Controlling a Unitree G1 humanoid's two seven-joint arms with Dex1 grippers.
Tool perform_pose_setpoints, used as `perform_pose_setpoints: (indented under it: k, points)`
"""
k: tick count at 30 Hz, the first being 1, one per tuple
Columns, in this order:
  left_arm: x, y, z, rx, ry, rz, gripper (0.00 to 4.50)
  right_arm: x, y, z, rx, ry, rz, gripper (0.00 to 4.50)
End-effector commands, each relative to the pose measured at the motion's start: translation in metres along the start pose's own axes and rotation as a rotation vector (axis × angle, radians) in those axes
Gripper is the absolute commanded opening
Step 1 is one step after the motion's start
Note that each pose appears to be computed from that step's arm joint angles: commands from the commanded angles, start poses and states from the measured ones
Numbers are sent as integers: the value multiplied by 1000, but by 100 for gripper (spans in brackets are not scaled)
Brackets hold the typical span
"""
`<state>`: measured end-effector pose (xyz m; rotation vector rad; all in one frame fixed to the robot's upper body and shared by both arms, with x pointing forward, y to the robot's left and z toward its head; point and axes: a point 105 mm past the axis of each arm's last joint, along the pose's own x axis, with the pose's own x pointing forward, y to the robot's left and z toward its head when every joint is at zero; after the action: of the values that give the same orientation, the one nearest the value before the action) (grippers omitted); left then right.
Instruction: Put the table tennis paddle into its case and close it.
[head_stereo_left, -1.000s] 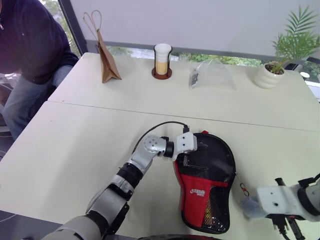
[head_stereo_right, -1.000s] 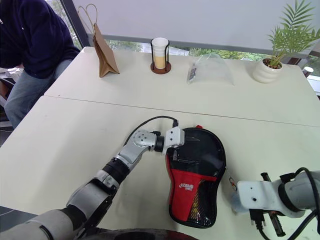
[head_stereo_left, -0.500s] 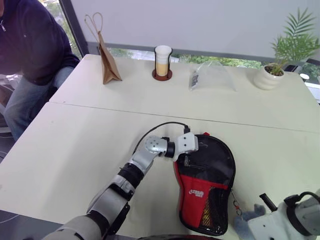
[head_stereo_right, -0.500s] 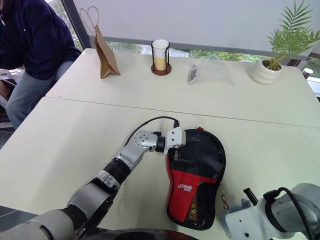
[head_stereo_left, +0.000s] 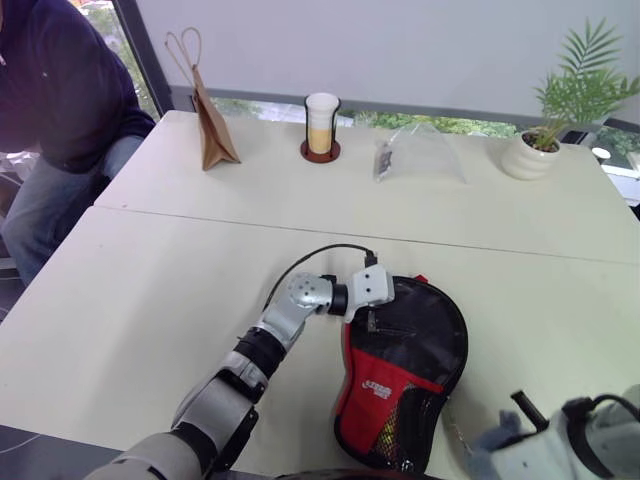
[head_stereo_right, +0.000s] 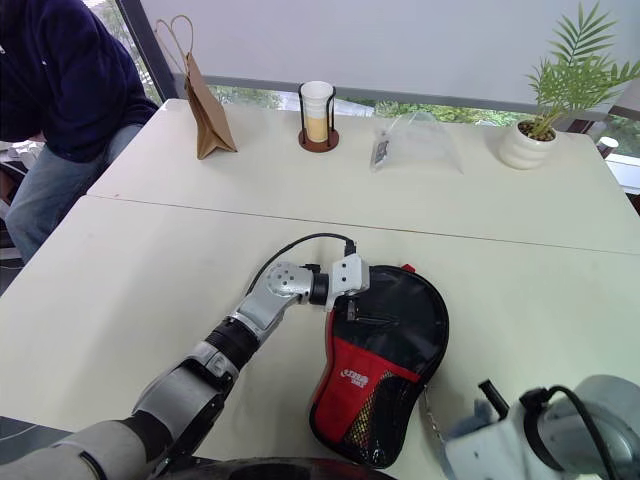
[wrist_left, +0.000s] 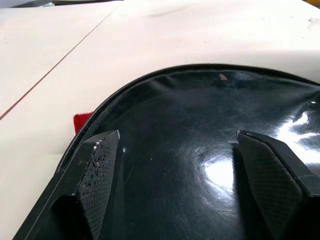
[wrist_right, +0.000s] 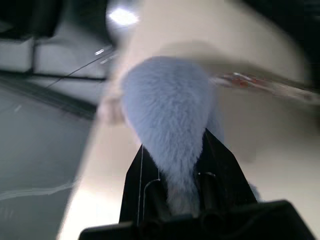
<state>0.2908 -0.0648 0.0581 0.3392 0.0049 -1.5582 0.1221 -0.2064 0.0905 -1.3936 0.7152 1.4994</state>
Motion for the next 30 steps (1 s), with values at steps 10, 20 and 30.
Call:
perform_pose_setpoints:
  k: [10, 20, 30]
  points:
    - [-36, 6, 28, -8, -117, -33, 392, -11, -120, -46, 298, 95, -435, 1]
    - [-47, 1, 46, 60, -129, -102, 392, -14, -164, -44, 240, 100, -532, 1]
    - [-11, 1, -6, 112, 109, -105, 392, -16, -96, -33, 224, 55, -254, 1]
